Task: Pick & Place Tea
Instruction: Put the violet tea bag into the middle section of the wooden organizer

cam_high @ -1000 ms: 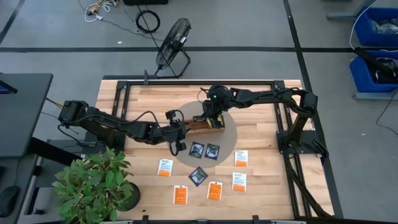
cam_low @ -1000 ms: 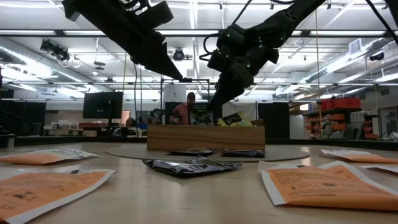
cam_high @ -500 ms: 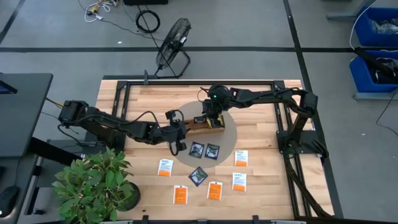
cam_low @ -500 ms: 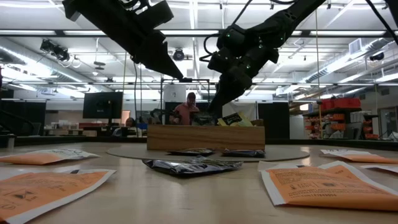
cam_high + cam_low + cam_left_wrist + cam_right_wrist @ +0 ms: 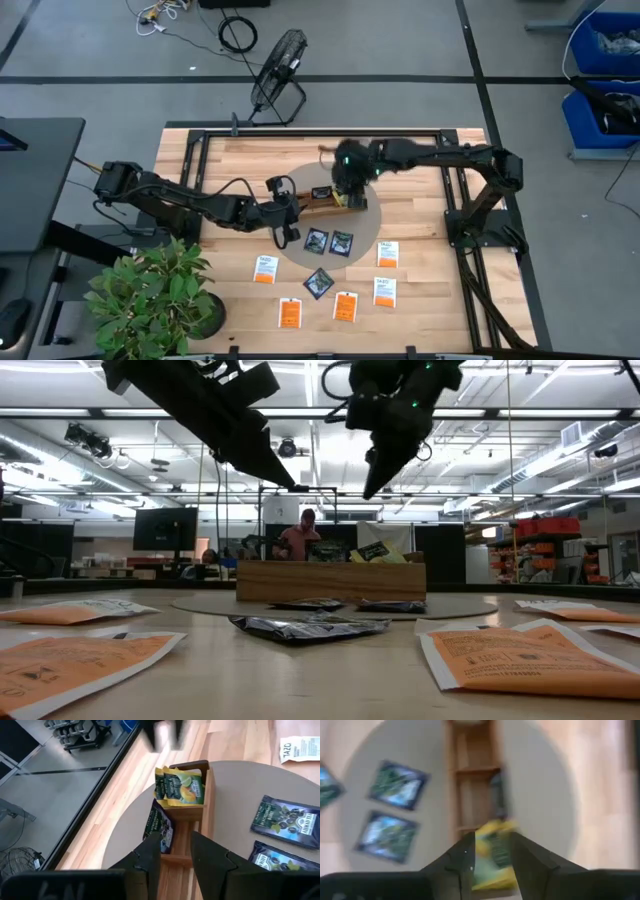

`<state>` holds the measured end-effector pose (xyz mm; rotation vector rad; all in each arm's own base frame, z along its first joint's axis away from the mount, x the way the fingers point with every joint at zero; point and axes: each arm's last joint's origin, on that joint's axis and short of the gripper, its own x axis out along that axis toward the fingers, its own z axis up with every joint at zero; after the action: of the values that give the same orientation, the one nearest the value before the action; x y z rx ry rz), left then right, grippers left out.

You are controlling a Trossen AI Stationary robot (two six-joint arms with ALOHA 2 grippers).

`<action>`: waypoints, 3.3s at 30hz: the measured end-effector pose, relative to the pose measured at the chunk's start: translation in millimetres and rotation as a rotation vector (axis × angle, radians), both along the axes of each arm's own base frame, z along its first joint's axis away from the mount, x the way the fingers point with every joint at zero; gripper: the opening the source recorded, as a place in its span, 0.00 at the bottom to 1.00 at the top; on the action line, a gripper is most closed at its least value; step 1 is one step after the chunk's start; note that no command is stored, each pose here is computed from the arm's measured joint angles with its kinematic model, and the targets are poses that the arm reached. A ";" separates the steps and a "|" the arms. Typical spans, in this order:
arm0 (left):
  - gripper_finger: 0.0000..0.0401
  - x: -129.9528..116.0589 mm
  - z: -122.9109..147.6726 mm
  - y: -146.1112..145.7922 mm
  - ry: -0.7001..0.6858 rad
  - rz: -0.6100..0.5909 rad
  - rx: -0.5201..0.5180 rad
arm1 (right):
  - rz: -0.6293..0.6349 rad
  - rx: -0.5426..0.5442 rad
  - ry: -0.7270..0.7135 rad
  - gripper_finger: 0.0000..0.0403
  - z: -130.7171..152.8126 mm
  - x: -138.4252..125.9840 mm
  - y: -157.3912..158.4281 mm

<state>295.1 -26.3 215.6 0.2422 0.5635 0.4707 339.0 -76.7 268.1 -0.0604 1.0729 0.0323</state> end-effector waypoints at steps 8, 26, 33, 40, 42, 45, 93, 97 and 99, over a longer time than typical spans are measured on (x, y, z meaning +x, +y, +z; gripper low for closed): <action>0.27 -1.7 -2.5 0.2 0.037 -0.004 0.011 | -0.126 0.026 0.146 0.29 -53.1 -15.2 55.8; 0.27 -3.0 -4.5 0.4 0.059 0.000 0.009 | -0.249 0.148 0.119 0.44 -103.9 -12.5 93.2; 0.27 -2.8 -4.2 0.4 0.054 0.000 0.008 | -0.207 0.004 0.128 0.48 -121.2 -7.9 107.4; 0.27 -2.8 -4.2 0.4 0.054 0.000 0.008 | -0.168 0.019 0.140 0.51 -124.2 -7.4 110.3; 0.27 -2.8 -4.2 0.4 0.054 0.000 0.008 | -0.167 0.019 0.140 0.52 -124.1 -7.4 110.3; 0.27 -2.8 -4.3 0.4 0.055 0.000 0.008 | -0.169 0.022 0.151 0.53 -125.5 -7.8 110.3; 0.27 -2.7 -4.1 0.3 0.053 -0.001 0.007 | -0.169 0.016 0.173 0.04 -135.1 -6.2 114.8; 0.27 -2.7 -4.1 0.4 0.053 0.000 0.007 | -0.157 0.009 0.174 0.01 -135.1 -6.2 114.8; 0.27 -2.7 -4.1 0.4 0.052 0.001 0.005 | -0.151 0.005 0.175 0.01 -135.2 -6.3 114.8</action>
<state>292.3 -26.0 211.5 0.2598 0.6130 0.4677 332.6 38.1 132.9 0.0287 1.2493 -0.0971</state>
